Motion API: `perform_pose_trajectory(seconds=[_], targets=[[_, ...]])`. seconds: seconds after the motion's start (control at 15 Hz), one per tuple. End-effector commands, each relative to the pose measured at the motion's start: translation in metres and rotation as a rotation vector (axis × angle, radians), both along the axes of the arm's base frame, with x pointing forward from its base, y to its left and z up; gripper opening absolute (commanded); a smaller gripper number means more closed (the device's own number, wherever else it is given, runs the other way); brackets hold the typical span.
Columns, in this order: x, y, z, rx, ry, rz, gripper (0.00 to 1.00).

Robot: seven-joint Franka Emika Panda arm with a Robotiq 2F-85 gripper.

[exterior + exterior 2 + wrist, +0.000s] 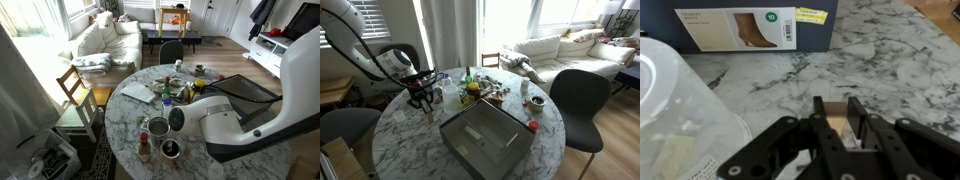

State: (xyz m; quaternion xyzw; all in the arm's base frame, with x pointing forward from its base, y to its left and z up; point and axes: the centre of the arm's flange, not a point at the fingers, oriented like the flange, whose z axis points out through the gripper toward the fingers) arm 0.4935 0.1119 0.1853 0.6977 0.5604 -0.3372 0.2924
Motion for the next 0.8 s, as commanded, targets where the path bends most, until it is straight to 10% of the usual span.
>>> perform_pose_trajectory(seconds=[0.0, 0.4, 0.73], targets=[[-0.001, 0.000, -0.008, -0.010, 0.026, -0.006, 0.55], [-0.003, 0.000, 0.005, -0.013, 0.002, -0.010, 0.98], [-0.004, -0.019, 0.039, 0.015, -0.052, -0.126, 1.00]])
